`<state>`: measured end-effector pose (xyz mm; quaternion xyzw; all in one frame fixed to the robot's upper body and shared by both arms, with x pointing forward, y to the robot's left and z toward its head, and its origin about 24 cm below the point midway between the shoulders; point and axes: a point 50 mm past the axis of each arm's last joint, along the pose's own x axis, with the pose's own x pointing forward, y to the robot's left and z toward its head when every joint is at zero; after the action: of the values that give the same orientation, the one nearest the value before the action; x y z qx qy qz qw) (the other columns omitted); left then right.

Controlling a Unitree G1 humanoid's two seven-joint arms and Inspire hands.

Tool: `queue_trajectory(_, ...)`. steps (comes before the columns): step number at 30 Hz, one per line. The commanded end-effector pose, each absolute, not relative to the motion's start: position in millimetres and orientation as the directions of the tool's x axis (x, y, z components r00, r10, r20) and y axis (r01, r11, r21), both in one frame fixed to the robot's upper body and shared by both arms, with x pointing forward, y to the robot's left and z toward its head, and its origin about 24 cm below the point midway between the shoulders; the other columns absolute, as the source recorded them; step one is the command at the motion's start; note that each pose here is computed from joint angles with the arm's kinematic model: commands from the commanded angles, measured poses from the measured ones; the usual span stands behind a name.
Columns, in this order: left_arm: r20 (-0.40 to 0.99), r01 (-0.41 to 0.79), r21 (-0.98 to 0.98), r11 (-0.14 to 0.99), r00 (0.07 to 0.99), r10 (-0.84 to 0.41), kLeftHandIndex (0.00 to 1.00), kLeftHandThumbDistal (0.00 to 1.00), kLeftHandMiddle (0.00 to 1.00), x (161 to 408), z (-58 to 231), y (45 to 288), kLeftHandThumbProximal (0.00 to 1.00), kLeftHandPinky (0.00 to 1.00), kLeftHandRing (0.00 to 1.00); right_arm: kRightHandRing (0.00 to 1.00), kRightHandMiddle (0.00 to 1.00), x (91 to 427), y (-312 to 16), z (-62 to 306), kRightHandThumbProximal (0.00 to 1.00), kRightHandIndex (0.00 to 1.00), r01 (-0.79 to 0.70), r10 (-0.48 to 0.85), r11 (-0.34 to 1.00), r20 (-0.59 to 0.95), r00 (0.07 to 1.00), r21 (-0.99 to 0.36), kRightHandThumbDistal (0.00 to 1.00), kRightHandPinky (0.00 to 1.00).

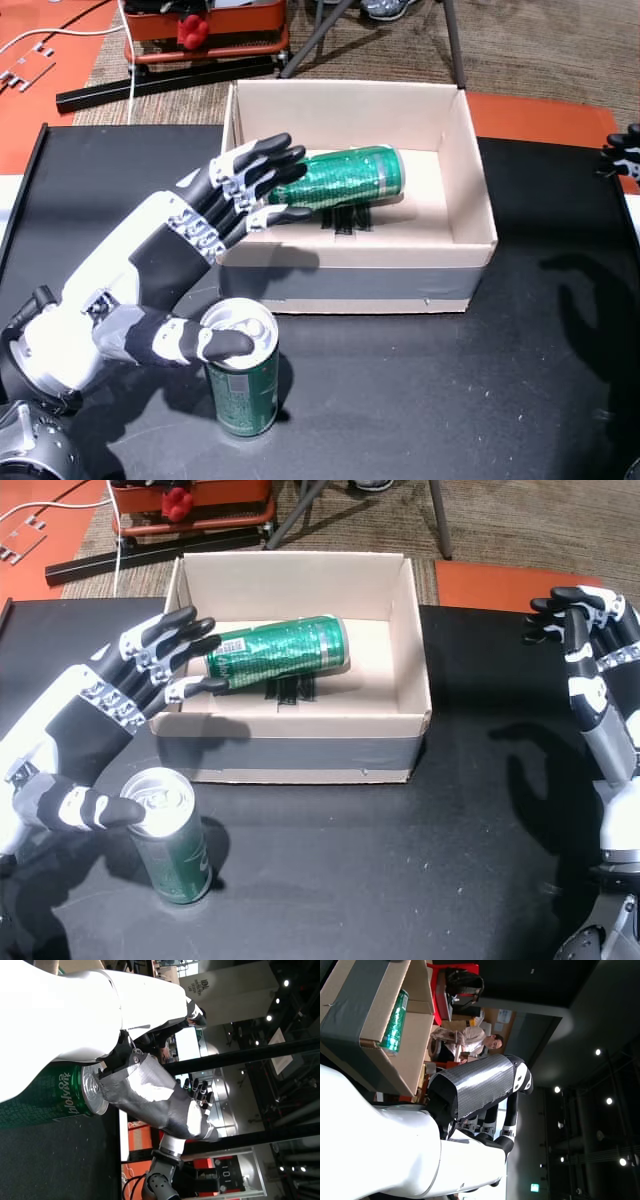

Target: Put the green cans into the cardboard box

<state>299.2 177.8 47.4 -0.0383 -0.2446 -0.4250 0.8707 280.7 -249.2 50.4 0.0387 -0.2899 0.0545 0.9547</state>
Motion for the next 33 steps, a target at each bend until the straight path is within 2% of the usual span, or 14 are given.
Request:
queue_trajectory(1, 0.418, 0.764, 0.152, 0.627, 0.525, -0.741, 0.86, 1.00, 1.00, 295, 42, 179, 0.36, 0.99, 1.00, 0.55, 0.48, 281, -252, 52, 0.41, 0.45, -0.121, 0.077, 0.992, 0.562, 0.824, 0.041, 0.61, 0.57)
queue_trajectory(12, 0.418, 0.766, 0.170, 0.619, 0.513, -0.750, 0.86, 1.00, 1.00, 295, 42, 178, 0.39, 1.00, 1.00, 0.55, 0.48, 281, -254, 52, 0.42, 0.44, -0.108, 0.066, 0.993, 0.561, 0.825, 0.042, 0.63, 0.57)
queue_trajectory(14, 0.417, 0.768, 0.175, 0.616, 0.510, -0.753, 0.86, 1.00, 1.00, 295, 42, 177, 0.36, 1.00, 1.00, 0.55, 0.48, 281, -255, 52, 0.43, 0.45, -0.105, 0.063, 0.993, 0.561, 0.826, 0.043, 0.65, 0.57)
queue_trajectory(16, 0.414, 0.766, 0.186, 0.615, 0.506, -0.756, 0.86, 1.00, 1.00, 294, 42, 177, 0.37, 1.00, 1.00, 0.55, 0.48, 280, -256, 53, 0.42, 0.45, -0.104, 0.061, 0.993, 0.562, 0.825, 0.046, 0.64, 0.57)
queue_trajectory(20, 0.388, 0.778, 0.205, 0.594, 0.493, -0.779, 0.88, 0.98, 1.00, 293, 41, 176, 0.34, 1.00, 1.00, 0.54, 0.47, 280, -257, 53, 0.44, 0.44, -0.099, 0.050, 0.994, 0.567, 0.822, 0.056, 0.66, 0.57)
queue_trajectory(25, 0.347, 0.791, 0.219, 0.571, 0.484, -0.803, 0.90, 0.99, 1.00, 290, 38, 176, 0.29, 1.00, 1.00, 0.53, 0.47, 279, -260, 53, 0.47, 0.43, -0.103, 0.044, 0.992, 0.565, 0.824, 0.073, 0.72, 0.56)
queue_trajectory(33, 0.268, 0.848, 0.188, 0.495, 0.441, -0.857, 0.94, 1.00, 1.00, 286, 28, 170, 0.30, 1.00, 1.00, 0.53, 0.47, 279, -262, 53, 0.47, 0.42, -0.105, 0.043, 0.991, 0.562, 0.826, 0.079, 0.77, 0.56)
